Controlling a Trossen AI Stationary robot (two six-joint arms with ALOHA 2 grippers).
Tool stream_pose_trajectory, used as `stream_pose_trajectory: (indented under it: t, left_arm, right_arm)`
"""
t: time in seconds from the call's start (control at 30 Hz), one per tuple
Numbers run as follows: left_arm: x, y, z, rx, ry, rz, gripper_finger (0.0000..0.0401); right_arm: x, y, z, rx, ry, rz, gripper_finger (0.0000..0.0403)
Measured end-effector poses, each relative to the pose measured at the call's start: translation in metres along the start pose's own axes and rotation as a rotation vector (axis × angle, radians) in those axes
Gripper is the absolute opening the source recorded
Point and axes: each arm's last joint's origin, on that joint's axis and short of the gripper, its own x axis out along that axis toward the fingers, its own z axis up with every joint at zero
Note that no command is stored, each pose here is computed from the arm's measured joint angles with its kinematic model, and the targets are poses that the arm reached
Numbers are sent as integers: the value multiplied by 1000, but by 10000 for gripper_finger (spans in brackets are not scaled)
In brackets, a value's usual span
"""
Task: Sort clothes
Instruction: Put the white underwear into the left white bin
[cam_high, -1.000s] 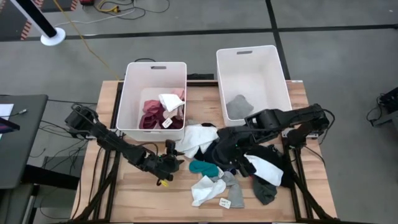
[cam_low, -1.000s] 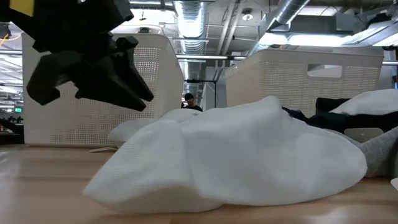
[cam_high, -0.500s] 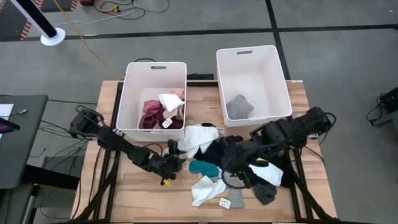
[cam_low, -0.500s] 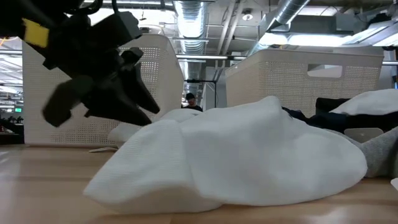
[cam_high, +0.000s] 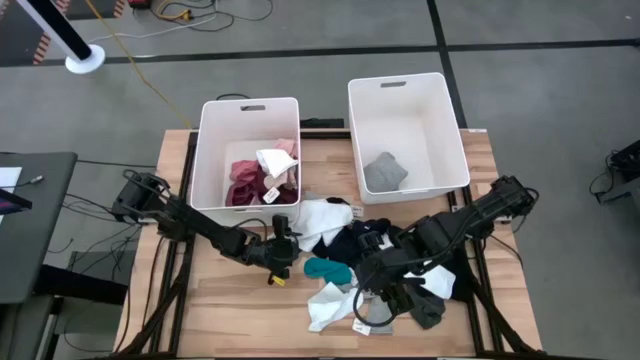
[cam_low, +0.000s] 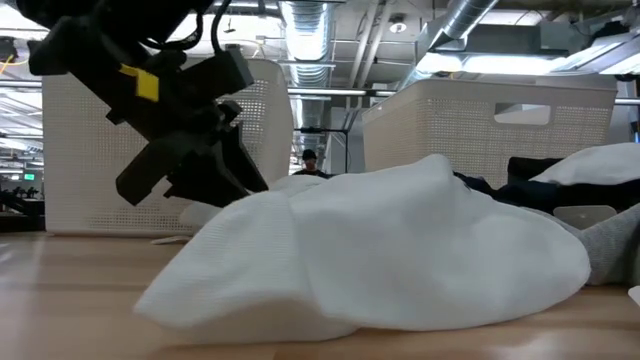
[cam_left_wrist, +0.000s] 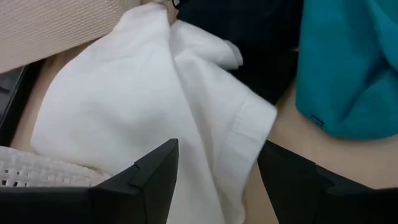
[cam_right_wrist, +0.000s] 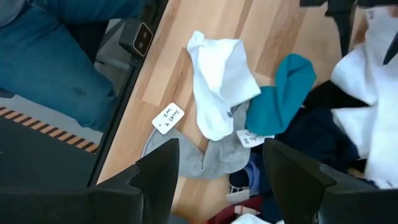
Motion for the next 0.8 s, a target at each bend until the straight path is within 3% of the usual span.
stream_pose_trajectory:
  t: [0.33,0.8]
  left_arm:
    - [2,3,0,-38,-1,9,165]
    - [2,2,0,-26,-1,-33,12]
  right_arm:
    - [17,20,-2,-1,-52,22,248]
    - [26,36,2,-34,-130,32,248]
